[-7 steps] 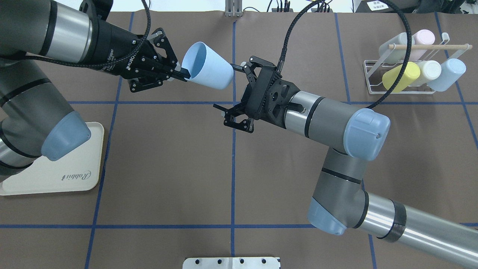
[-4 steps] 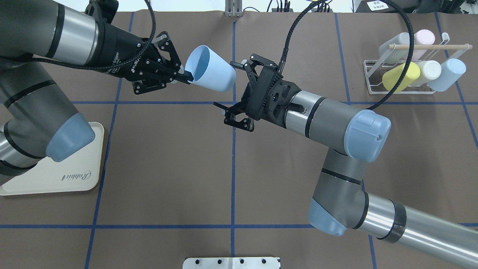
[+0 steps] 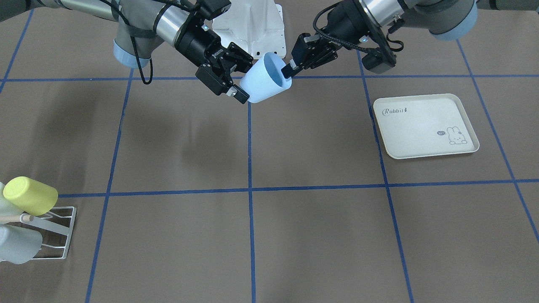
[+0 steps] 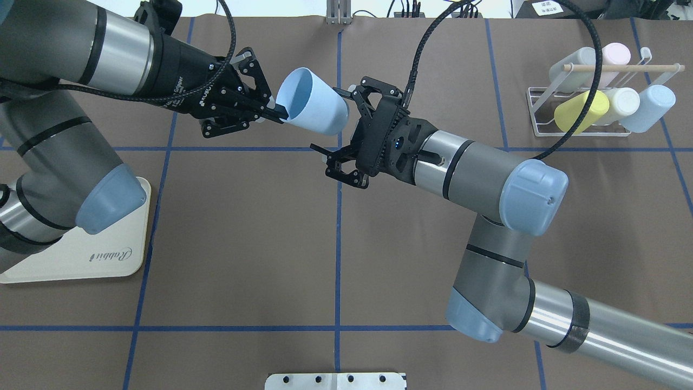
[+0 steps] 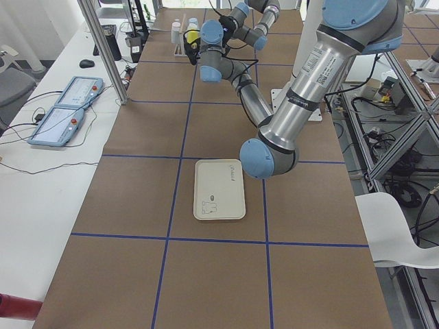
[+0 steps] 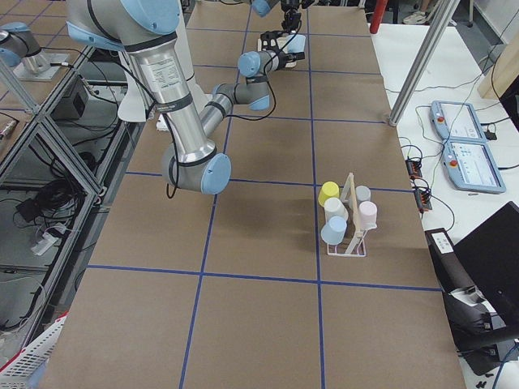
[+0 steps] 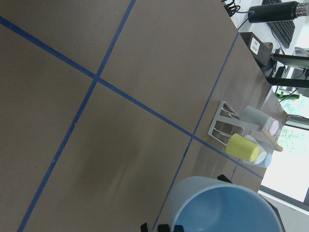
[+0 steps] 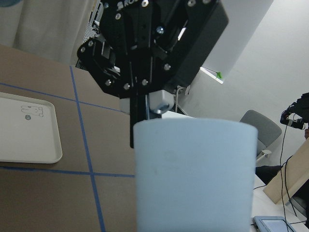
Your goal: Transfer IKEA cup to right arm and place on rack
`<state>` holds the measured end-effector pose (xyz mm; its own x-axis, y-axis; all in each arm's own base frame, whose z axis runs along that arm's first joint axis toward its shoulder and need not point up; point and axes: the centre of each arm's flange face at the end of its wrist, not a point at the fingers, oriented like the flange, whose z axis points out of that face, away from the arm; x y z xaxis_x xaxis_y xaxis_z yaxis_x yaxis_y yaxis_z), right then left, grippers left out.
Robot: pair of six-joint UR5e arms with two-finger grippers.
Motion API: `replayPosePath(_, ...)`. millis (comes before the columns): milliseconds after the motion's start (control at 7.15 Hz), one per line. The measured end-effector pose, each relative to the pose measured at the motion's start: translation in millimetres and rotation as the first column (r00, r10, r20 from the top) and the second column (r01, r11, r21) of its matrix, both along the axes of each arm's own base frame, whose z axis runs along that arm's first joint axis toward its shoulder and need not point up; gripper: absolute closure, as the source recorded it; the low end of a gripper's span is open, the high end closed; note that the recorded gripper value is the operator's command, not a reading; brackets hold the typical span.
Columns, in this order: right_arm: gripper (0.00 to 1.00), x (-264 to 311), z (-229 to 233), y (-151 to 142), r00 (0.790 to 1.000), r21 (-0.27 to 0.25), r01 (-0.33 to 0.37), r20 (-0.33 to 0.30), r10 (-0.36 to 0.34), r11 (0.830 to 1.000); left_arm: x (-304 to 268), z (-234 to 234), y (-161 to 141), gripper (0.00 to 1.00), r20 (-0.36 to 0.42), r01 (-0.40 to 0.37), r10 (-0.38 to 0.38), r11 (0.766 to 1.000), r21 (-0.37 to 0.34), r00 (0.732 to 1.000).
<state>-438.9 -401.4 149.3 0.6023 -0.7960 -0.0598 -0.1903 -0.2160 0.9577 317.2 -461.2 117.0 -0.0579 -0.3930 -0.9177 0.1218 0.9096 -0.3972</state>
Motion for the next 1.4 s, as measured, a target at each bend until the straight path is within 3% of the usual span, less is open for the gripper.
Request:
replayPosePath(140,0.26,-1.0,0.1,1.2,1.000,0.002,-0.018,-0.002,0.018,1.000,1.8,-2.2,-0.6,1.00,-0.001,-0.002,0.002,1.000,0.001,1.000)
replayPosePath(280,0.31,-2.2,0.4,2.5,0.999,0.000,-0.032,-0.003,0.032,0.999,2.8,-3.9,-1.1,0.82,-0.002,-0.002,0.002,1.000,0.001,1.000)
replayPosePath(560,0.42,-3.2,0.6,3.6,0.999,-0.002,-0.044,-0.002,0.044,0.999,2.9,-5.4,-1.4,0.18,-0.003,-0.002,0.002,1.000,0.003,1.000)
replayPosePath(700,0.43,-2.4,2.1,2.5,0.999,-0.006,-0.053,-0.004,0.053,0.999,3.0,-5.3,-1.4,0.00,-0.003,-0.002,0.002,1.000,0.004,1.000)
replayPosePath(1120,0.44,-1.6,7.6,0.1,0.997,-0.016,-0.072,-0.012,0.072,0.997,-0.9,-6.1,-0.2,0.00,-0.009,0.000,0.000,1.000,0.014,1.000)
replayPosePath(1399,0.53,-2.5,12.9,-5.1,0.997,-0.052,-0.074,-0.029,0.073,0.996,-6.9,-0.1,-2.6,0.00,0.001,0.010,-0.010,1.000,0.019,1.000)
